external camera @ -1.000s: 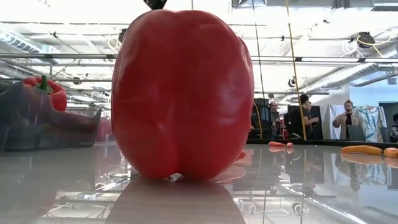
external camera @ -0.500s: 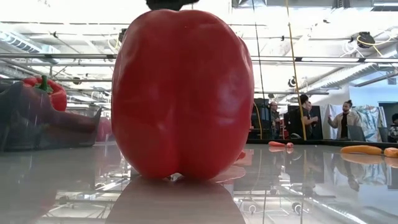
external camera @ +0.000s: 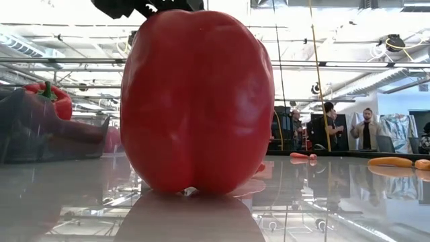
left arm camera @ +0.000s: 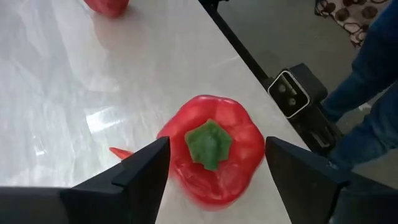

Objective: Sort produce into baskets
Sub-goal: Put the red bell pepper into the top black bin

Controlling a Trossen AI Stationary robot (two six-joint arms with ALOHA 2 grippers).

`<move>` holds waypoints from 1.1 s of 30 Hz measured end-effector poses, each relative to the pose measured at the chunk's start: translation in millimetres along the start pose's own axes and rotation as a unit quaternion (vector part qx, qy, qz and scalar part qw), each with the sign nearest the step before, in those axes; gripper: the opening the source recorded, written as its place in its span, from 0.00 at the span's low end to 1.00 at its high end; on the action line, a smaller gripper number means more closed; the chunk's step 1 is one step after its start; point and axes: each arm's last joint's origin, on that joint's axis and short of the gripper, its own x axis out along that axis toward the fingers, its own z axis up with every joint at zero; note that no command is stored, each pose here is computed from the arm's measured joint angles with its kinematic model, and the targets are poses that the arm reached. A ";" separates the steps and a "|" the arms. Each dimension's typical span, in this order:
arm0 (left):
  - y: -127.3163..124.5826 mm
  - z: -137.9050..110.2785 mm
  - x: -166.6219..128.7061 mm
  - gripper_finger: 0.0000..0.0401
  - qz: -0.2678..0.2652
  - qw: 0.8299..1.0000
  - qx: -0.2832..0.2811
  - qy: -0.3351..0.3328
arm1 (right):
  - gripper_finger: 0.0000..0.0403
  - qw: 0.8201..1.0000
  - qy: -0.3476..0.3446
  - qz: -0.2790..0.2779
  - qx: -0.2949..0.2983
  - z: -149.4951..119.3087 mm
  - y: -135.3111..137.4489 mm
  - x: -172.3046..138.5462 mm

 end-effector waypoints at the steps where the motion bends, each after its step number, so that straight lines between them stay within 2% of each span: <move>1: 0.2 -0.2 0.2 0.66 0.000 1.000 0.001 0.000 | 0.47 1.000 0.000 0.000 0.000 0.0 0.0 0.0; 13: 1.7 -2.0 0.0 0.48 0.000 1.000 0.001 0.010 | 0.47 1.000 -0.001 -0.004 0.002 0.2 -0.7 0.0; 21: 4.4 -9.2 11.6 0.47 -0.002 1.000 -0.003 0.023 | 0.47 1.000 -0.016 -0.008 0.017 1.1 -1.7 0.0; 33: 4.4 -6.5 12.3 0.44 -0.002 1.000 0.000 0.007 | 0.47 1.000 -0.014 -0.012 0.017 1.0 -2.4 -0.1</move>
